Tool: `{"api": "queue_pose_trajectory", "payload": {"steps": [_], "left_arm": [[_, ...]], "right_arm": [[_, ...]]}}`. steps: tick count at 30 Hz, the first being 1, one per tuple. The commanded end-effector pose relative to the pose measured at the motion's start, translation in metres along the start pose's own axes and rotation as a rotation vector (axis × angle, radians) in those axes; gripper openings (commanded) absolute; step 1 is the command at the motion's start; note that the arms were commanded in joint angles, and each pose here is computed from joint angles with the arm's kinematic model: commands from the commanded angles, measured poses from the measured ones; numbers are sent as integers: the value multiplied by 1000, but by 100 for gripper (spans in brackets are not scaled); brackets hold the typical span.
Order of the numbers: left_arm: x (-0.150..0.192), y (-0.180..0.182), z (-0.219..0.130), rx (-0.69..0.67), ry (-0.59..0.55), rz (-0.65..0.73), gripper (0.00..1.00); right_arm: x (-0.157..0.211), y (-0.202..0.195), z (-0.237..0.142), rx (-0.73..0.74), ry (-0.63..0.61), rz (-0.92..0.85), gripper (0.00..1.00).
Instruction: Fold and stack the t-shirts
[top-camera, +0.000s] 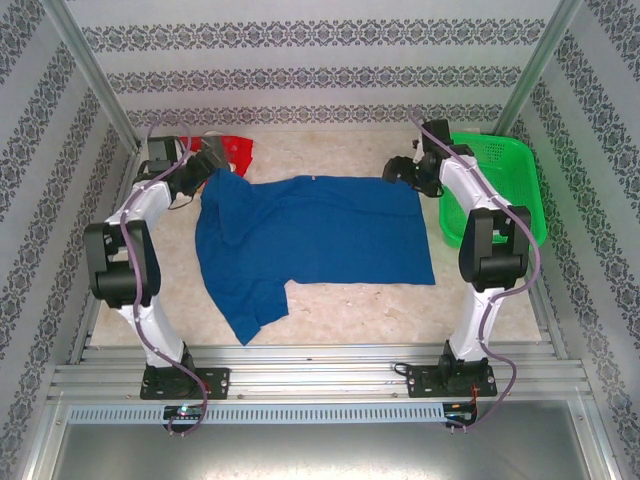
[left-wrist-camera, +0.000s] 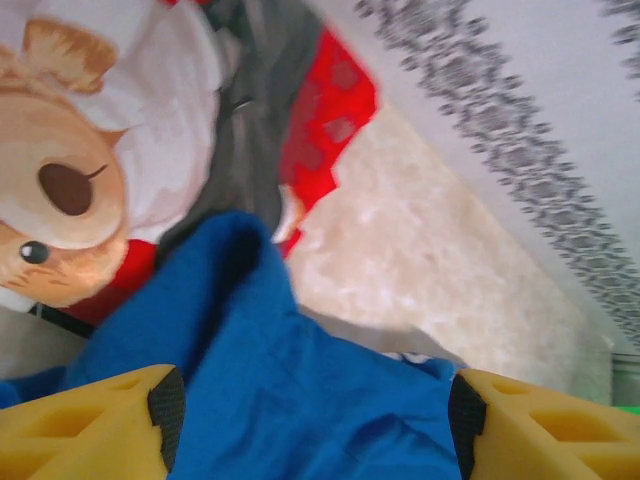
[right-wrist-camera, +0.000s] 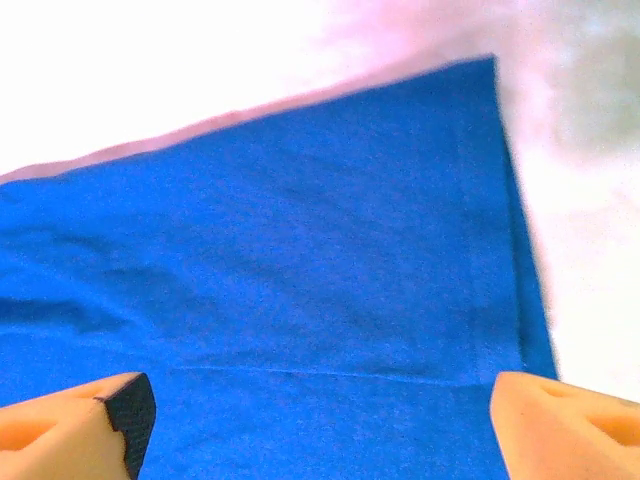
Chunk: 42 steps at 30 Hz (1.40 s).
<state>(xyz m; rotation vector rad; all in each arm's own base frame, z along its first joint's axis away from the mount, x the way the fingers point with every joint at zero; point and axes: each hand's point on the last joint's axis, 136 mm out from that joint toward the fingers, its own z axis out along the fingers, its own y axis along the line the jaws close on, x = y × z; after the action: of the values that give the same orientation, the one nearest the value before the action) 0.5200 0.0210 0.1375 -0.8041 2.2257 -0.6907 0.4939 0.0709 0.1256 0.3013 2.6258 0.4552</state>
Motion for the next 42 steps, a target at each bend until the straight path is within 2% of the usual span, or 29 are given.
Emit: {"api": "queue_pose_trajectory", "payload": {"steps": [1,5,11,16,25,29,36,42], "left_arm": [[-5,8,12,17,43,24,70],[-10,16,22,13,48,49,67],[-24,-2,38,116,31,68,60],[-24,3,49,81,83,102,55],[-15,0,58,53,201,235,54],[-13,8,61,24,221,232,54],[1,0,73,14,279,267,54],[9,11,77,-32,335,281,46]], "right_arm": [[4,21,-7,-80,-16,-62,93],[8,14,-1,-72,6,-52,93],[5,12,12,-81,24,-25,93],[7,13,20,-89,44,-17,93],[8,13,20,-91,48,-17,93],[8,16,18,-94,43,-25,93],[8,18,16,-100,41,-32,94],[8,18,14,-95,39,-35,94]]}}
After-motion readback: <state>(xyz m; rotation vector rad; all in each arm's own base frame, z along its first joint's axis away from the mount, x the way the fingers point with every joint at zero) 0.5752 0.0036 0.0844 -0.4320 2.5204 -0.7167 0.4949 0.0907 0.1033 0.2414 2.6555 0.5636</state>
